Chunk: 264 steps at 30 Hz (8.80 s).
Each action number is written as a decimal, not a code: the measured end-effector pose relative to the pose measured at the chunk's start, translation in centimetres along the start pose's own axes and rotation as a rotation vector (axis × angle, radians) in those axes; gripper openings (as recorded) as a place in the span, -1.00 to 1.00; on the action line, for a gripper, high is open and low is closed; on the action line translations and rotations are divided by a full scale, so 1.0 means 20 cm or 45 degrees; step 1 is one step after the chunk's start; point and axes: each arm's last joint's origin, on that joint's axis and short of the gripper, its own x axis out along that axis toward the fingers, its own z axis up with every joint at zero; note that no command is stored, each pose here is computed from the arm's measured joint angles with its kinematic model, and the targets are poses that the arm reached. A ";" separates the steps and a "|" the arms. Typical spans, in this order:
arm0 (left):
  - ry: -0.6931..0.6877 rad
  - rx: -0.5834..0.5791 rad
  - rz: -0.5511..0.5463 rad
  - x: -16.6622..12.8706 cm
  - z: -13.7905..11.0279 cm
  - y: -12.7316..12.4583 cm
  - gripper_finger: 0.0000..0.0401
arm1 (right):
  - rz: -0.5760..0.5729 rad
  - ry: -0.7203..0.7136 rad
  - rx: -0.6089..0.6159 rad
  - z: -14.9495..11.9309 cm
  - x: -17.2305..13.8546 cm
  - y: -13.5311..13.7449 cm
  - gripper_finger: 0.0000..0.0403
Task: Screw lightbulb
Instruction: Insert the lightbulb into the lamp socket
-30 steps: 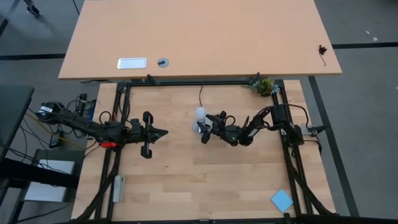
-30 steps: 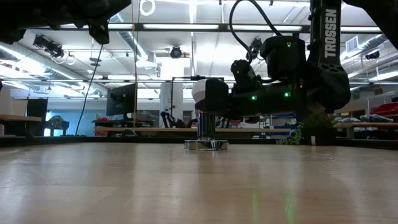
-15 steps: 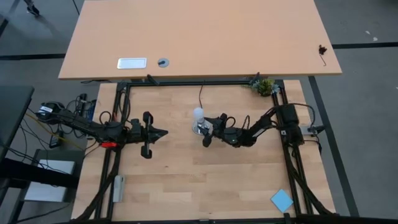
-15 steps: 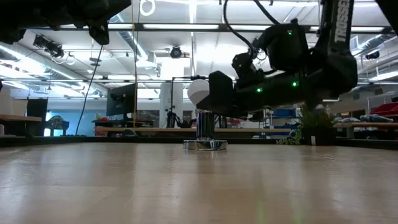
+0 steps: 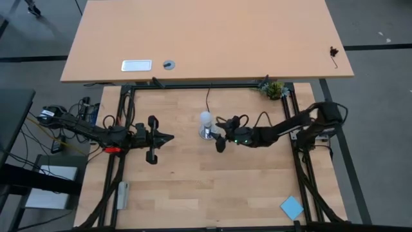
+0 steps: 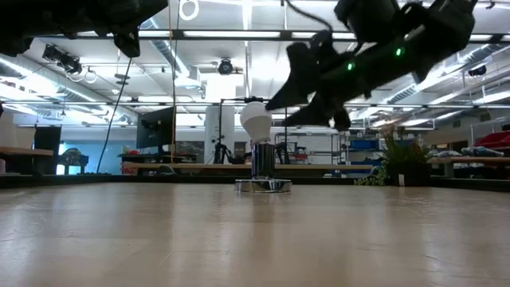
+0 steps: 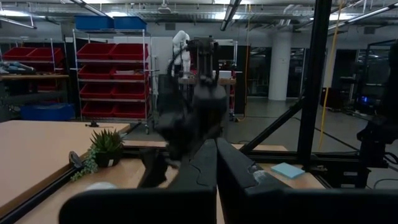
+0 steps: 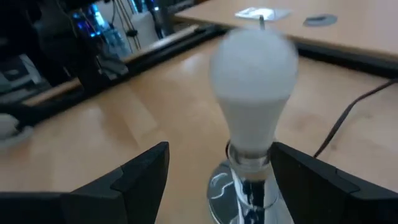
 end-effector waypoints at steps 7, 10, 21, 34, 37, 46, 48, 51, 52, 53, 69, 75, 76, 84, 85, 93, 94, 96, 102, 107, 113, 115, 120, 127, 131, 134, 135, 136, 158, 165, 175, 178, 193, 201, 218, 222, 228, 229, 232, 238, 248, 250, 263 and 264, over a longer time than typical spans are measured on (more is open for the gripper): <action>0.009 0.007 -0.001 0.00 0.00 0.00 -0.99 | 0.043 0.068 -0.075 0.28 -0.05 0.07 0.43; 0.015 0.010 -0.001 0.00 -0.01 0.00 -0.99 | 0.002 0.199 -0.164 0.42 -0.02 0.11 0.43; 0.033 0.016 -0.001 0.00 -0.01 0.00 -0.99 | 0.032 0.534 -0.320 0.86 0.17 0.13 0.43; 0.119 0.035 0.014 0.00 -0.05 0.00 -0.99 | 0.067 0.838 -0.370 0.80 0.49 0.05 0.43; 0.152 0.022 0.047 0.00 -0.06 0.01 -0.99 | 0.061 0.876 -0.381 0.77 0.51 0.03 0.43; 0.197 0.035 0.092 0.01 -0.09 0.01 -0.99 | 0.017 1.034 -0.395 0.75 0.46 0.00 0.42; 0.206 0.034 0.097 0.01 -0.10 0.01 -0.99 | 0.011 1.065 -0.400 0.75 0.44 0.00 0.42; 0.228 0.039 0.101 0.02 -0.11 0.00 -0.99 | 0.007 1.092 -0.409 0.74 0.43 0.01 0.41; 0.232 0.041 0.102 0.02 -0.12 0.00 -0.99 | 0.006 1.102 -0.412 0.74 0.42 0.01 0.41; 0.237 0.043 0.106 0.02 -0.12 0.00 -0.99 | 0.007 1.110 -0.416 0.74 0.41 0.01 0.41; 0.263 0.083 0.222 0.03 -0.14 0.01 -0.99 | 0.107 1.095 -0.635 0.69 0.35 0.17 0.32; 0.271 0.079 0.248 0.03 -0.15 0.02 -0.99 | 0.127 1.109 -0.654 0.67 0.33 0.19 0.33; 0.277 0.080 0.249 0.03 -0.15 0.01 -0.99 | 0.125 1.116 -0.655 0.67 0.33 0.19 0.32; 0.305 0.087 0.355 0.04 -0.18 0.02 -0.99 | 0.032 1.145 -0.560 0.66 0.31 0.19 0.29; 0.303 0.087 0.366 0.04 -0.18 0.02 -0.99 | 0.014 1.147 -0.534 0.66 0.31 0.20 0.29; 0.301 0.082 0.402 0.04 -0.18 0.04 -0.99 | -0.038 1.105 -0.404 0.65 0.32 0.22 0.33; 0.301 0.081 0.403 0.04 -0.18 0.04 -0.99 | -0.039 1.097 -0.406 0.66 0.32 0.22 0.34; 0.301 0.082 0.402 0.04 -0.18 0.04 -0.99 | -0.031 1.089 -0.421 0.66 0.32 0.22 0.35; 0.319 0.098 0.401 0.04 -0.19 0.04 -0.99 | 0.006 1.062 -0.482 0.67 0.34 0.21 0.40; 0.352 0.113 0.400 0.03 -0.20 0.04 -0.99 | 0.040 1.050 -0.550 0.67 0.35 0.22 0.48; 0.355 0.115 0.400 0.03 -0.20 0.04 -0.99 | 0.068 1.038 -0.631 0.68 0.36 0.20 0.61; 0.355 0.115 0.399 0.03 -0.20 0.04 -0.99 | 0.097 1.038 -0.705 0.68 0.36 0.19 0.65; 0.355 0.114 0.399 0.03 -0.20 0.04 -0.99 | 0.178 1.033 -0.914 0.70 0.37 0.16 0.67; 0.355 0.114 0.398 0.03 -0.20 0.04 -0.99 | 0.238 1.051 -0.976 0.69 0.39 0.14 0.56; 0.355 0.114 0.398 0.03 -0.20 0.04 -0.99 | 0.224 1.052 -0.940 0.69 0.39 0.13 0.49; 0.355 0.113 0.399 0.03 -0.20 0.04 -0.99 | 0.209 1.058 -0.856 0.69 0.39 0.13 0.44; 0.355 0.113 0.399 0.03 -0.20 0.04 -0.99 | 0.196 1.058 -0.818 0.70 0.39 0.13 0.42; 0.354 0.110 0.399 0.03 -0.20 0.04 -0.99 | 0.175 1.059 -0.772 0.70 0.39 0.13 0.40; 0.350 0.085 0.402 0.03 -0.20 0.04 -0.99 | 0.091 1.089 -0.501 0.70 0.37 0.16 0.66; 0.349 0.084 0.402 0.03 -0.20 0.04 -0.99 | 0.223 0.981 -0.785 0.83 0.33 0.22 0.72; 0.351 0.085 0.402 0.03 -0.20 0.04 -0.99 | 0.367 1.009 -1.036 0.84 0.32 0.19 0.66; 0.351 0.086 0.402 0.03 -0.20 0.04 -0.99 | 0.366 1.038 -1.028 0.84 0.32 0.17 0.66; 0.360 0.092 0.401 0.03 -0.20 0.04 -0.99 | 0.389 1.160 -1.162 0.70 0.43 0.15 0.65; 0.379 0.100 0.401 0.03 -0.21 0.04 -0.99 | 0.334 1.155 -1.057 0.70 0.44 0.16 0.50; 0.379 0.077 0.405 0.03 -0.21 0.04 -0.99 | -0.045 1.152 -0.380 0.71 0.44 0.16 0.56; 0.379 0.078 0.406 0.03 -0.21 0.04 -0.99 | 0.087 1.131 -0.627 0.75 0.42 0.17 0.67; 0.381 0.079 0.405 0.03 -0.21 0.04 -0.99 | 0.317 1.077 -1.027 0.79 0.41 0.19 0.74; 0.382 0.079 0.405 0.03 -0.21 0.04 -0.99 | 0.358 1.081 -1.078 0.79 0.41 0.19 0.74; 0.382 0.079 0.406 0.03 -0.21 0.04 -0.99 | 0.412 1.100 -1.127 0.78 0.42 0.18 0.73; 0.394 0.086 0.406 0.03 -0.22 0.04 -0.99 | 0.419 1.179 -1.097 0.71 0.47 0.12 0.68; 0.397 0.085 0.407 0.03 -0.22 0.04 -0.99 | 0.255 1.176 -0.773 0.70 0.48 0.13 0.48; 0.396 0.084 0.407 0.03 -0.22 0.04 -0.99 | 0.187 1.183 -0.644 0.70 0.48 0.13 0.44; 0.396 0.076 0.408 0.03 -0.22 0.04 -0.99 | -0.085 1.162 -0.261 0.71 0.46 0.15 0.58; 0.399 0.077 0.407 0.03 -0.22 0.04 -0.99 | -0.062 1.155 -0.292 0.72 0.46 0.15 0.60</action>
